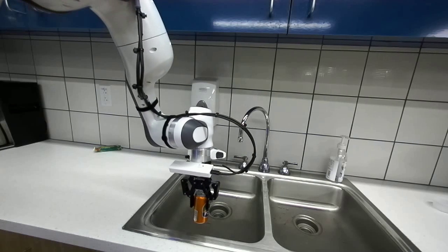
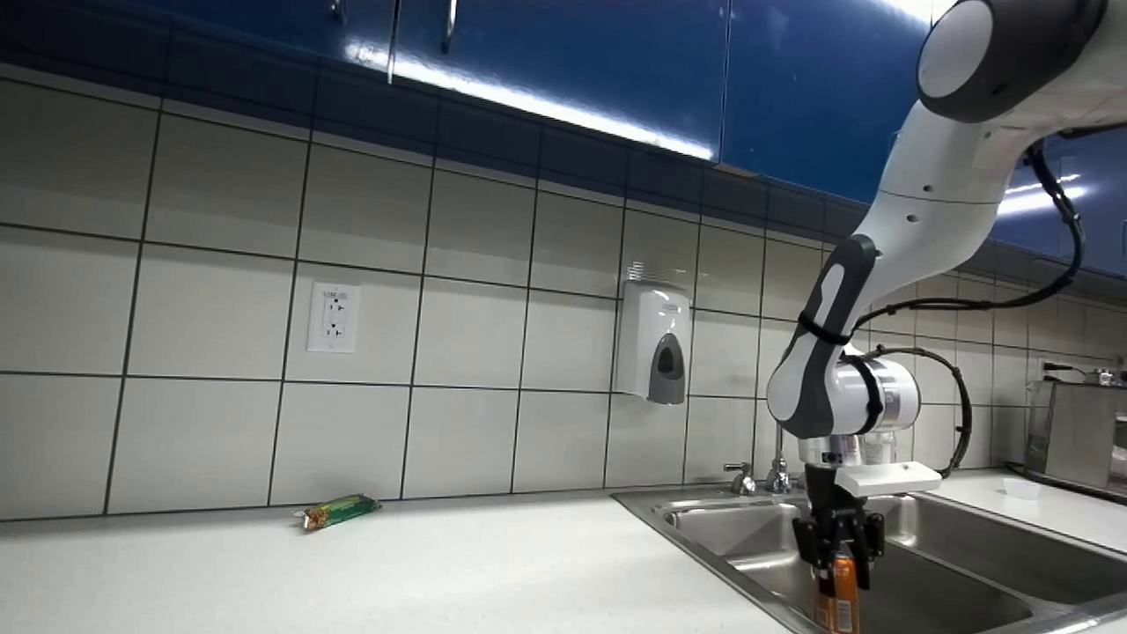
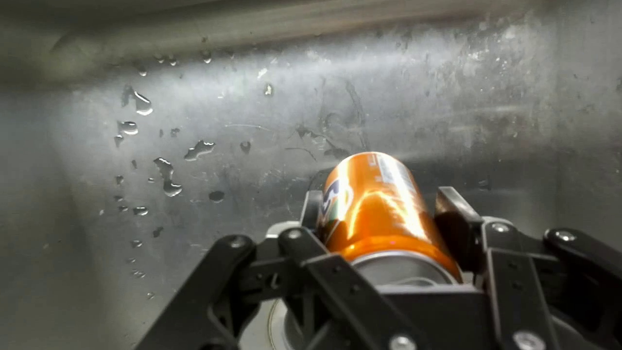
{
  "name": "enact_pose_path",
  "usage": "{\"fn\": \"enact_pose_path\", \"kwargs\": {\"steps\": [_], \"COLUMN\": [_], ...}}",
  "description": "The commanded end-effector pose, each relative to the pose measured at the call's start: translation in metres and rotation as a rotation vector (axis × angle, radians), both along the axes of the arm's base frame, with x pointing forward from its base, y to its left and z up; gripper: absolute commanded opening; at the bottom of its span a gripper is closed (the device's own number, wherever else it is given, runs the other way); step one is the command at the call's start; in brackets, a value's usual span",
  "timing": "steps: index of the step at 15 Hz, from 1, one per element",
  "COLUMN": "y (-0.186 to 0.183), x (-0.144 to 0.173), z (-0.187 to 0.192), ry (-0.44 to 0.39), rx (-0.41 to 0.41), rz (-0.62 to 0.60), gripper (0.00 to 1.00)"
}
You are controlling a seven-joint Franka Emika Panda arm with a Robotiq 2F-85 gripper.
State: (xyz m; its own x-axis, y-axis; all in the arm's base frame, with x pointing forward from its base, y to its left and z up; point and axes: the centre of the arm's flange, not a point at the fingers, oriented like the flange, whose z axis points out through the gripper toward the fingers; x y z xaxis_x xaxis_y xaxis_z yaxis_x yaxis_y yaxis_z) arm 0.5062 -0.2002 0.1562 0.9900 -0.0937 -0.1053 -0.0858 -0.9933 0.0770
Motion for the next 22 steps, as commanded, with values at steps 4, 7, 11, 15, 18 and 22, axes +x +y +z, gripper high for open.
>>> {"fn": "enact_pose_path", "kwargs": {"steps": [4,7,11,15,18,22], "y": [-0.018,-0.022,-0.026,-0.029,-0.032,-0.035], "x": [0.045,0.061,0.075,0.084,0.088,0.09], "z": [-0.025,-0.036,-0.06,-0.074,-0.075,-0.074], "ry": [-0.054,-0.072,-0.056,-0.046,-0.05,-0.038], "rx": [0.005,-0.002,0.002,0.009,0.013,0.014], "rz": [-0.031,-0.027,-0.034,-0.044,-0.054,-0.071], "gripper": [0.36,0.36,0.36,0.36,0.36,0.88]}}
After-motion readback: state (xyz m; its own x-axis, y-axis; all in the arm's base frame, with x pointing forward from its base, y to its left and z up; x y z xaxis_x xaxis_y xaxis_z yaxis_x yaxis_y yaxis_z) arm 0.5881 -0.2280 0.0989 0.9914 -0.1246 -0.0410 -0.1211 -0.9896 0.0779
